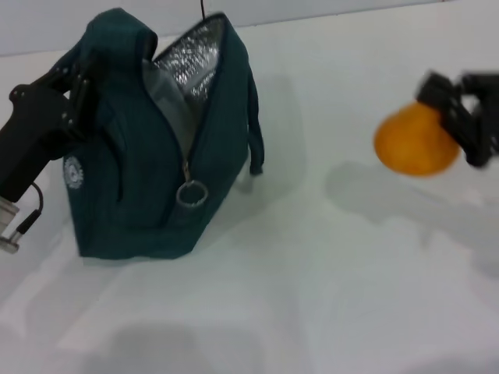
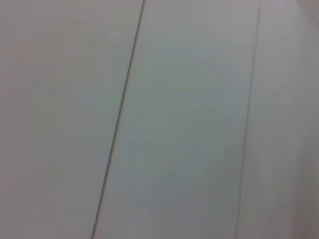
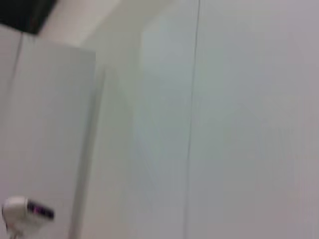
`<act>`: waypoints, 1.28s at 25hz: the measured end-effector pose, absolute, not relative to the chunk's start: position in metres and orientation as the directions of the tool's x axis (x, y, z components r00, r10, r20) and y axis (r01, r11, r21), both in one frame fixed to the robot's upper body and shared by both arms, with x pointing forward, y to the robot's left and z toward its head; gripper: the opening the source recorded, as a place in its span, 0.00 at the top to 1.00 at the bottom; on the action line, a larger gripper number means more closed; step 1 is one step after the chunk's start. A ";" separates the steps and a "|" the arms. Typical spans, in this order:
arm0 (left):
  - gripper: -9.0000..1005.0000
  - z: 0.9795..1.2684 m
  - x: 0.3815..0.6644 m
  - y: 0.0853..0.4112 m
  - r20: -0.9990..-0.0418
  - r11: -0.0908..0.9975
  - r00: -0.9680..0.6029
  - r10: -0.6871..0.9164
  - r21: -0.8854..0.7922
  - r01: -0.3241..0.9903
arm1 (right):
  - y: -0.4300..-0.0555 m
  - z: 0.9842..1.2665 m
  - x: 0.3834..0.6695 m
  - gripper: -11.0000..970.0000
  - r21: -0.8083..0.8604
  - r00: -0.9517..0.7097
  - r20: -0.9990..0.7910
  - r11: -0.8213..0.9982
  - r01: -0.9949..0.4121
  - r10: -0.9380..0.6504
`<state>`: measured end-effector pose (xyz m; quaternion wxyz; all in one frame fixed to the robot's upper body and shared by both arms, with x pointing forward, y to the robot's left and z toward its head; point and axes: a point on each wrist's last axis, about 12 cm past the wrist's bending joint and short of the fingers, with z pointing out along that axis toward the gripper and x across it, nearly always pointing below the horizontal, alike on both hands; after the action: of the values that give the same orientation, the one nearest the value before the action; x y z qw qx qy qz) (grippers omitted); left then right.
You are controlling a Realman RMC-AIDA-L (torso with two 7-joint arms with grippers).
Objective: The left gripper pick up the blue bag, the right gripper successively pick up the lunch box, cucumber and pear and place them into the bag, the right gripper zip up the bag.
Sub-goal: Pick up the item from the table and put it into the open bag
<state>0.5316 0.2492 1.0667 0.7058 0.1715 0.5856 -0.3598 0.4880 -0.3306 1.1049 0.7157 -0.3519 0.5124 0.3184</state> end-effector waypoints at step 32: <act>0.94 1.073 0.530 0.238 -0.943 0.616 0.057 -0.328 -0.167 0.770 | -0.158 1.163 0.611 0.95 -0.037 0.040 -0.999 0.191 -0.981 0.012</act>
<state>0.5305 0.2382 1.0730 0.7001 0.1960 0.5637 -0.3919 0.6110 -0.1577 1.1629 0.5591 -0.4553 0.5320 0.4439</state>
